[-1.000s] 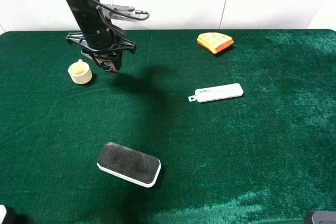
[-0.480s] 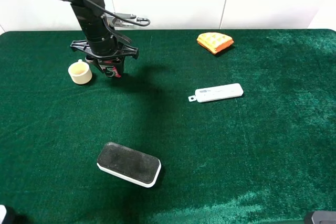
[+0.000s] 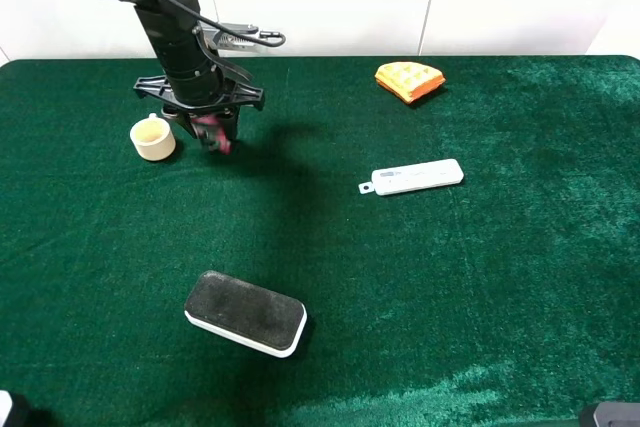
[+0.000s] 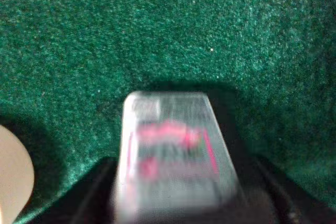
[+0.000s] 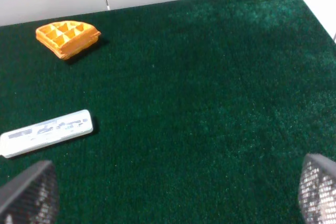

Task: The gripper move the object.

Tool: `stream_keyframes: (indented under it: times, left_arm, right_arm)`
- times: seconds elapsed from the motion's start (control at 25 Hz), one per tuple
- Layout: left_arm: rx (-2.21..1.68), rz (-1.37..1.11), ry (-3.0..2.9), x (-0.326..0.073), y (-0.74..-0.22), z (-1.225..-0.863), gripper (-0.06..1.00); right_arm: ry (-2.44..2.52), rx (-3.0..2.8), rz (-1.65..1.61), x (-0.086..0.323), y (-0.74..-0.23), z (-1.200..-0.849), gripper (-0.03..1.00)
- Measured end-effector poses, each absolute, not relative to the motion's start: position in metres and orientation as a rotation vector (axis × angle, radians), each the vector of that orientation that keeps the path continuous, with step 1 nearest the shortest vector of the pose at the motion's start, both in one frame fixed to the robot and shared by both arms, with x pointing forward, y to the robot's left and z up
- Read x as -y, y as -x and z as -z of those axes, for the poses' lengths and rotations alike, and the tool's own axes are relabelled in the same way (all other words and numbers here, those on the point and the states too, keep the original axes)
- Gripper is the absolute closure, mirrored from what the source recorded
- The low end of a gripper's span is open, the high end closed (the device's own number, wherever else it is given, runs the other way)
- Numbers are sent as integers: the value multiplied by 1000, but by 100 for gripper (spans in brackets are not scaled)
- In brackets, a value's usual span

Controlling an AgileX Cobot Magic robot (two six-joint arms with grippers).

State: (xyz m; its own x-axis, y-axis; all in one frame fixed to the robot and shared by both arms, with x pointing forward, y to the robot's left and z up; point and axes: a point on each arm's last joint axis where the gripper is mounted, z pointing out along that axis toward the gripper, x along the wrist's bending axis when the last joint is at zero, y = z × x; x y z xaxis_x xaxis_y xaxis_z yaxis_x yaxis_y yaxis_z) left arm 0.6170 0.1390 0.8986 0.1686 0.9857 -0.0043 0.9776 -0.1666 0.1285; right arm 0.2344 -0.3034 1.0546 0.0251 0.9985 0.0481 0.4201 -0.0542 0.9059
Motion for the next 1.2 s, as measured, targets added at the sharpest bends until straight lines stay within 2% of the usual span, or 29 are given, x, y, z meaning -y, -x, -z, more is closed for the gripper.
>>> stream_keyframes:
  times: [0.24,0.36,0.56,0.84,1.2]
  left_arm:
    - [-1953,-128,-2315,-139,-618,-899,7]
    - [-1952,-128,-2314,-139,-618,-899,0]
    - [-1949,-132,-2310,-138,-620,-902,-2]
    - [-1963,-110,-2353,-135,-628,-927,-3]
    - [-1928,-104,-2378,-141,-612,-989,-3]
  right_arm:
    - [-1571,-1485,-1000,303,-234,-1055,27]
    - [-1571,-1485,-1000,303,-234,-1055,27]
    - [-1570,-1485,-999,303,-234,-1055,27]
    - [-1571,-1485,-1000,303,-234,-1055,27]
    - [-1571,-1485,-1000,303,-234,-1055,27]
